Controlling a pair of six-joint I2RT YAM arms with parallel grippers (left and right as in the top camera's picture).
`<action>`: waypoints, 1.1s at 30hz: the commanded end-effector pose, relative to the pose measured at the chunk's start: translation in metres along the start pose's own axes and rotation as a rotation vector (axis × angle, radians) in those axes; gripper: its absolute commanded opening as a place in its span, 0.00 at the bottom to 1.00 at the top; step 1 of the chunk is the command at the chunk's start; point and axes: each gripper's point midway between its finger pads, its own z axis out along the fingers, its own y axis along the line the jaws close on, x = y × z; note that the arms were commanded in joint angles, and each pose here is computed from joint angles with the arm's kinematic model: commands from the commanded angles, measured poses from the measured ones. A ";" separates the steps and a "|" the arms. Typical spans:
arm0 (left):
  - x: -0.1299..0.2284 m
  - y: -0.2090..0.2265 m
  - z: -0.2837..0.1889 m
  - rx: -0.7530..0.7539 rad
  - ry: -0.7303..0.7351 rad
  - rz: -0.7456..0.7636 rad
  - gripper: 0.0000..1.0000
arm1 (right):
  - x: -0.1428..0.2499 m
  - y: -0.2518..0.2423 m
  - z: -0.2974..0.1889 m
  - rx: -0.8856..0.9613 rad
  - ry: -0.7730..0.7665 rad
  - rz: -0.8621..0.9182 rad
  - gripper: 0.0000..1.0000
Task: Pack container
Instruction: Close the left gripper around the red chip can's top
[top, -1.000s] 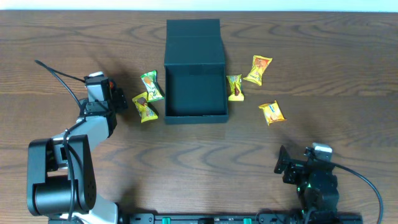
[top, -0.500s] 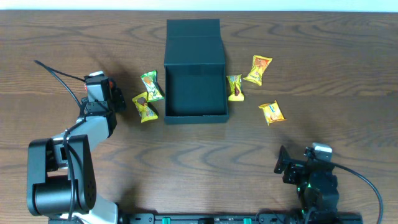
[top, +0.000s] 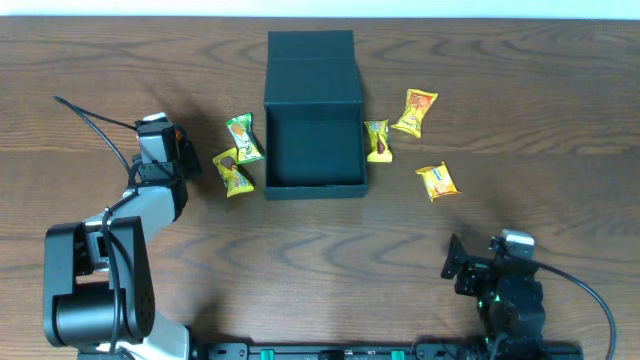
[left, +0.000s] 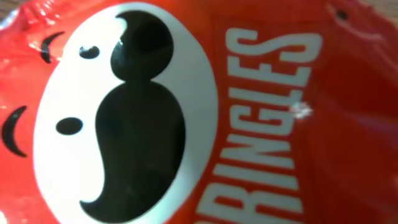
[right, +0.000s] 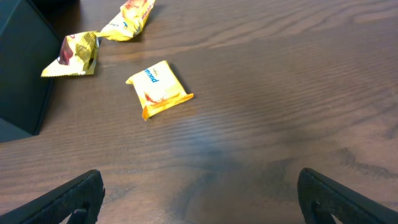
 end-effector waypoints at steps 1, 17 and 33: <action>-0.001 0.002 0.001 0.001 -0.005 -0.011 0.68 | 0.004 -0.002 0.002 0.007 0.006 0.019 0.99; -0.025 -0.010 -0.003 0.060 -0.097 -0.028 0.63 | 0.004 -0.002 0.002 0.007 0.006 0.019 0.99; -0.040 -0.023 -0.016 0.147 -0.136 -0.032 0.57 | 0.004 -0.002 0.002 0.007 0.006 0.019 0.99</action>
